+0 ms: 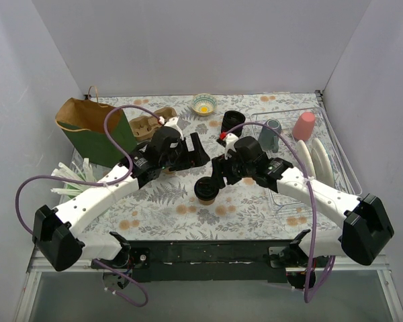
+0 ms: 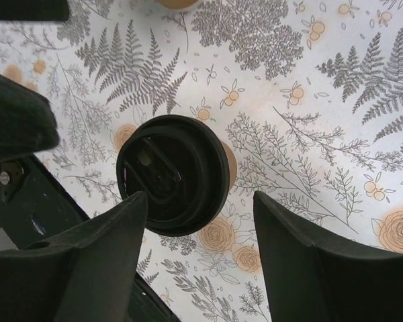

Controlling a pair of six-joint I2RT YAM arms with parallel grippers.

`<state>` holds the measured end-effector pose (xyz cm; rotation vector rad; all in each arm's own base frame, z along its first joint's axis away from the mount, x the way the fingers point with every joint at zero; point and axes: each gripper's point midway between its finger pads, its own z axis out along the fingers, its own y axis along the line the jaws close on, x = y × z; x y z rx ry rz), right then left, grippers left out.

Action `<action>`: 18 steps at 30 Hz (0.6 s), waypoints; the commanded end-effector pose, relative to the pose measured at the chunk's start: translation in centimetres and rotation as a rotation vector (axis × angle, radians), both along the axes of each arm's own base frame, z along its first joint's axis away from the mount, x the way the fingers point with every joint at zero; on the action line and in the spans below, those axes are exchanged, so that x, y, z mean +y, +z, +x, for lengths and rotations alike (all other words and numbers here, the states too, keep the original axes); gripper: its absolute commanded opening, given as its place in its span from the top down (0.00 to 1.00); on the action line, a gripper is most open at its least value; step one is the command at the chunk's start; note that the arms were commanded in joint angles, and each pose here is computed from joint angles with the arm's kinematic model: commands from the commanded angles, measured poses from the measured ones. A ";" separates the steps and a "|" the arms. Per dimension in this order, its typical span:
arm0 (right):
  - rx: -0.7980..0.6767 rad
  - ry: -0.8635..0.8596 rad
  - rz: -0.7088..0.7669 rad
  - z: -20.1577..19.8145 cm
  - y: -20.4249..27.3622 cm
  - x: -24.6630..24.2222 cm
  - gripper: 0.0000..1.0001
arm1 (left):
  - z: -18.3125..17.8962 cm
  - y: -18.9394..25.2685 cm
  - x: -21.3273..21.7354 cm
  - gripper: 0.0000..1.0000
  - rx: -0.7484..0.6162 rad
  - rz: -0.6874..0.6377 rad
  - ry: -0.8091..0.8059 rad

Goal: Pack the takeout coffee

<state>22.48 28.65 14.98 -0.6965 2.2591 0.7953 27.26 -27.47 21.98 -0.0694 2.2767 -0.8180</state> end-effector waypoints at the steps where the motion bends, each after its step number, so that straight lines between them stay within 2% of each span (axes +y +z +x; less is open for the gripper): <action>1: -0.058 0.038 -0.005 -0.2 1.7 1.4 0.28 | -0.8 -0.9 4.9 0.02 -0.014 0.167 0.110; 6: -0.093 0.015 0.005 -0.5 3.4 2.5 0.37 | -3.1 -0.1 8.4 0.02 -0.054 0.163 0.175; 11: -0.089 -0.037 0.010 -0.5 3.9 3.8 0.45 | -5.0 -1.5 11.4 0.02 -0.080 0.170 0.228; 18: -0.037 -0.079 -0.074 -1.1 2.0 5.7 0.49 | -6.0 -1.9 12.9 0.02 -0.101 0.166 0.255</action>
